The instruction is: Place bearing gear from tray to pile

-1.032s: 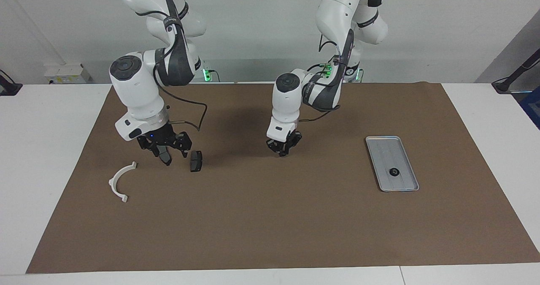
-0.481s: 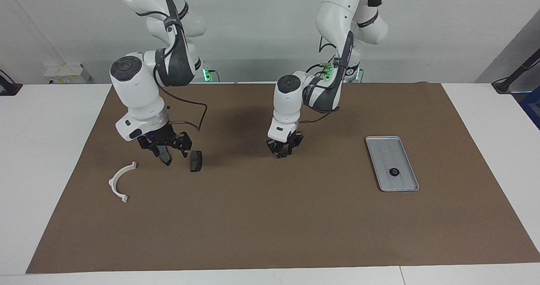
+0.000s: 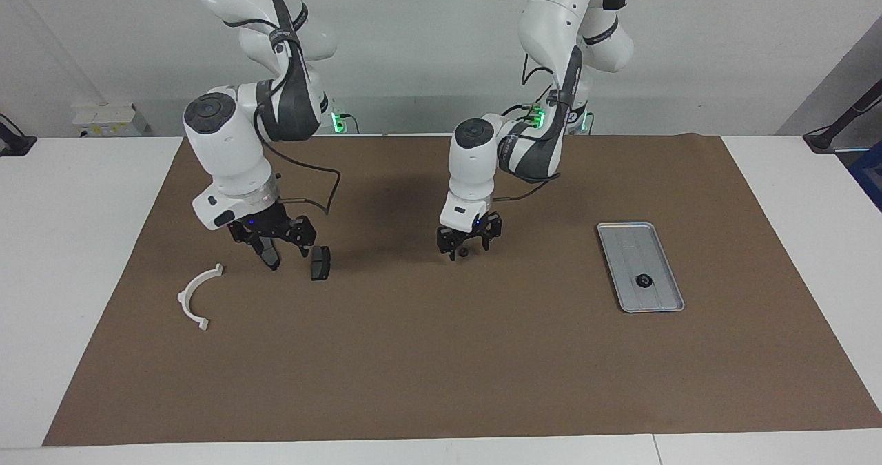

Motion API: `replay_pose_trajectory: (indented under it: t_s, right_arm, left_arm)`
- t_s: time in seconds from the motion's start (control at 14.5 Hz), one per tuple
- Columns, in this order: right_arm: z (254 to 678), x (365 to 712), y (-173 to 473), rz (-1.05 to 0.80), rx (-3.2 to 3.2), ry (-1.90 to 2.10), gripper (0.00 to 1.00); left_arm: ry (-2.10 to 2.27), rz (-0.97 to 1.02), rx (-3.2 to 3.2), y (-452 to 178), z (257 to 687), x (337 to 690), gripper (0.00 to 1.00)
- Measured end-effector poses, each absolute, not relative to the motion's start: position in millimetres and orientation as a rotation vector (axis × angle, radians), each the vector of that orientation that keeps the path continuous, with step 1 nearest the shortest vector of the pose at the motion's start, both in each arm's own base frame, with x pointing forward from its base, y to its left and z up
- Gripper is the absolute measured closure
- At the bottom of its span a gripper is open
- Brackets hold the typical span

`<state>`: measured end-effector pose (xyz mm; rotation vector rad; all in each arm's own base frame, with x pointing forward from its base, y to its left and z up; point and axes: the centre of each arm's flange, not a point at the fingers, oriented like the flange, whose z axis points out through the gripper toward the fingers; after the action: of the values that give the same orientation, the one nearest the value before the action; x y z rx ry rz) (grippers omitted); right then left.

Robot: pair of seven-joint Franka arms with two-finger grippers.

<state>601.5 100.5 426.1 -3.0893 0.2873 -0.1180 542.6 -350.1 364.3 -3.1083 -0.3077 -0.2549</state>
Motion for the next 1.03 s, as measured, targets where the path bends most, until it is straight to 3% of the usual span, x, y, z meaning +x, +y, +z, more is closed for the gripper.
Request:
replay_pose_trajectory:
  t_s: [0.07,0.14,0.62,1.03]
  right_arm:
    - [425.8,598.9,114.7,-0.115,-3.084,0.318,0.00]
    - [425.6,596.0,128.2,-0.112,-3.078,0.350,0.00]
    - [417.3,556.3,254.2,-0.077,-3.030,0.571,0.00]
    - [387.4,529.9,339.7,-0.083,-2.992,0.657,0.00]
  left_arm:
    - [-0.277,-0.256,-3.105,-324.0,379.6,554.6,0.19]
    - [-0.248,-0.253,-3.099,-296.9,391.3,566.1,0.20]
    - [-0.051,-0.183,-3.107,-143.5,397.1,616.3,0.16]
    - [0.065,-0.124,-3.136,-43.8,386.1,625.6,0.19]
